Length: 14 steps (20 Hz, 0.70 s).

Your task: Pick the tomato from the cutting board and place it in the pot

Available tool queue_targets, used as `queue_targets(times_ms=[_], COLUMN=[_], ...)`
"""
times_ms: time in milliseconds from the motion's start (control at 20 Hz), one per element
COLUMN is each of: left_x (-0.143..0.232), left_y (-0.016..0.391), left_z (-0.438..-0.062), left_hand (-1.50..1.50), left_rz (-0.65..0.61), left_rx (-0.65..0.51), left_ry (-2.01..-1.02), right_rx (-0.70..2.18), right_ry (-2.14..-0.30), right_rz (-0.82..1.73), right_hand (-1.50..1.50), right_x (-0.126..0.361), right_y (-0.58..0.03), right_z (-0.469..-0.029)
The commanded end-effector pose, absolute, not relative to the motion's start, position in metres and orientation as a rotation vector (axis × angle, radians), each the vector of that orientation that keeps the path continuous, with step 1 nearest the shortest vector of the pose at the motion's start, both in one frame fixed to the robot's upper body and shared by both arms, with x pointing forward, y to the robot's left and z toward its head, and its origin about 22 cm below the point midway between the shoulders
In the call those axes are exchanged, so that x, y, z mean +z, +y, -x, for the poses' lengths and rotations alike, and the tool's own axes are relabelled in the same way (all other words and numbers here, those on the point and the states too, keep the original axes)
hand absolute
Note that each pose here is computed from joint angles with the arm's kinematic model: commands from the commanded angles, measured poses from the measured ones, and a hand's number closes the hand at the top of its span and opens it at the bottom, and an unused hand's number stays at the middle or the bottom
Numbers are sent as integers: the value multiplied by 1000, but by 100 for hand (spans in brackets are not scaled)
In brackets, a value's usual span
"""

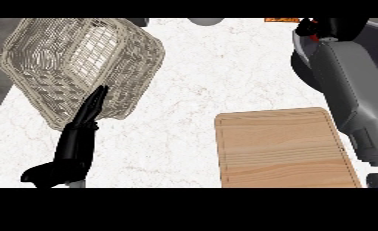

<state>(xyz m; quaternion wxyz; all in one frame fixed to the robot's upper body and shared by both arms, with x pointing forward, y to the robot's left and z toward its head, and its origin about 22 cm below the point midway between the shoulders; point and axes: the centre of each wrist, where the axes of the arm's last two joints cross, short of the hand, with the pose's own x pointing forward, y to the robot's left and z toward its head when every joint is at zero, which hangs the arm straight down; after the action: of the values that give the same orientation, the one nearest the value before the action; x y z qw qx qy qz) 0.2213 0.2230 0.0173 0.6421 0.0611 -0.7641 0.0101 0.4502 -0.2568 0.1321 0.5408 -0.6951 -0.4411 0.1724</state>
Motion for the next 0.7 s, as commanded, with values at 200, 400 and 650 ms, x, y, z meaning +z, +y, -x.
queue_targets(times_ms=[200, 400, 650], left_x=[10, 15, 12], left_y=[219, 230, 206], left_z=[-241, -240, -233], left_hand=[0, 0, 0], left_rz=[-99, -111, -74], left_rx=[23, 35, 14], left_ry=[-1716, -1711, -1712], right_rx=[367, 402, 421], right_ry=[-996, -967, -892], right_rz=[1629, 1523, 1456], right_hand=[150, 150, 150], right_x=[122, 110, 75], right_y=[-345, -373, -396], right_z=[-435, -423, -405])
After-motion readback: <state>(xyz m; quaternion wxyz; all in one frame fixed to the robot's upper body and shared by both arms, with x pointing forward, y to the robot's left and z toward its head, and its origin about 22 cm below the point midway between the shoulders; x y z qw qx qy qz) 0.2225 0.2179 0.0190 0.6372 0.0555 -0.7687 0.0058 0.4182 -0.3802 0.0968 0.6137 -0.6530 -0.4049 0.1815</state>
